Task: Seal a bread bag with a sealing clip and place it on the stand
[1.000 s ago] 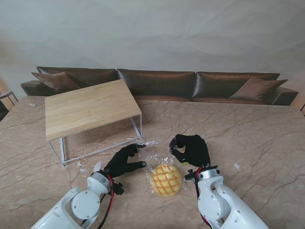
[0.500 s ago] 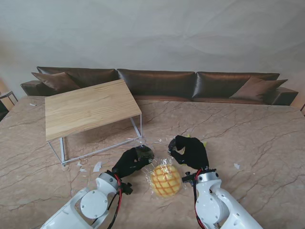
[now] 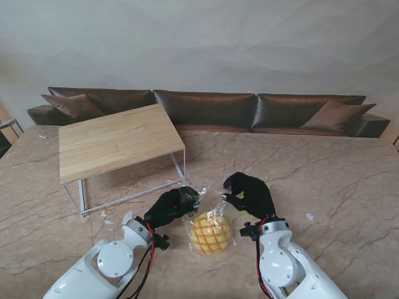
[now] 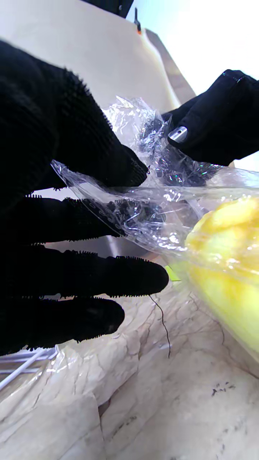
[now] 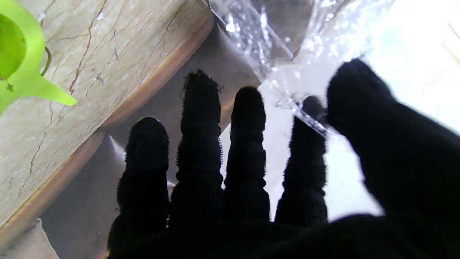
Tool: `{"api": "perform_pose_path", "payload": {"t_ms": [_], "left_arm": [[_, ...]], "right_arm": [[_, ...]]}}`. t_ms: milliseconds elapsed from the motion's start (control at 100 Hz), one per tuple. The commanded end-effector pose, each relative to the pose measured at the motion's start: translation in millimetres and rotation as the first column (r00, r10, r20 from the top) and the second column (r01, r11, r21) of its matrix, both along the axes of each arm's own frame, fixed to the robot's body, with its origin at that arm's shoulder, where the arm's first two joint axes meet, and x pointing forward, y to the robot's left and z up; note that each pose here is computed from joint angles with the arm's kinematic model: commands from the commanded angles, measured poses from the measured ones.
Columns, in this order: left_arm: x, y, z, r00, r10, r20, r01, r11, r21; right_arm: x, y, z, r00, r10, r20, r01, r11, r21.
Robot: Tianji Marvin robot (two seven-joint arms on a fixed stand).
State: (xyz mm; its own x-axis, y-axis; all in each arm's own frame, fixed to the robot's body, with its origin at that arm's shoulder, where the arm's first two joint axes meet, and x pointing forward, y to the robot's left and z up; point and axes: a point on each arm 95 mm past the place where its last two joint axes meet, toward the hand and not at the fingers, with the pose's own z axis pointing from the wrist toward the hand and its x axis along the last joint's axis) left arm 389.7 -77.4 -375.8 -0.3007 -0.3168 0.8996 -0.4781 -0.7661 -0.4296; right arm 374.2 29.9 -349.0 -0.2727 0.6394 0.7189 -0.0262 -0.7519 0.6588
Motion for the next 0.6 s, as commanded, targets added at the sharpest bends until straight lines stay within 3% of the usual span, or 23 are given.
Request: {"api": "perform_pose_path", "payload": {"t_ms": [0, 150, 290, 590], "left_arm": [[5.1, 7, 1.4, 1.0, -0.004, 0.016, 0.004, 1.0, 0.019], [7.6, 10, 0.8, 0.999, -0.028, 0.025, 0.028, 0.999, 0.022], [9.5, 12, -0.2, 0.999, -0.027, 0.029, 0.027, 0.999, 0.022], [11.6, 17, -3.8, 0.999, -0.016, 0.029, 0.015, 0.999, 0.034]], "right_arm": [[2.1, 3, 0.3, 0.999, 0.033, -0.016, -0.033, 0.999, -0.003], [6.6, 6, -3.1, 0.992, 0.115, -0.058, -0.115, 0.993, 0.008], [10.9, 15, -6.5, 0.978, 0.192, -0.079, -0.184, 0.978, 0.096], [17.6, 34, -14.5, 0.964, 0.257, -0.065, -0.228, 0.929, 0.292]]}}
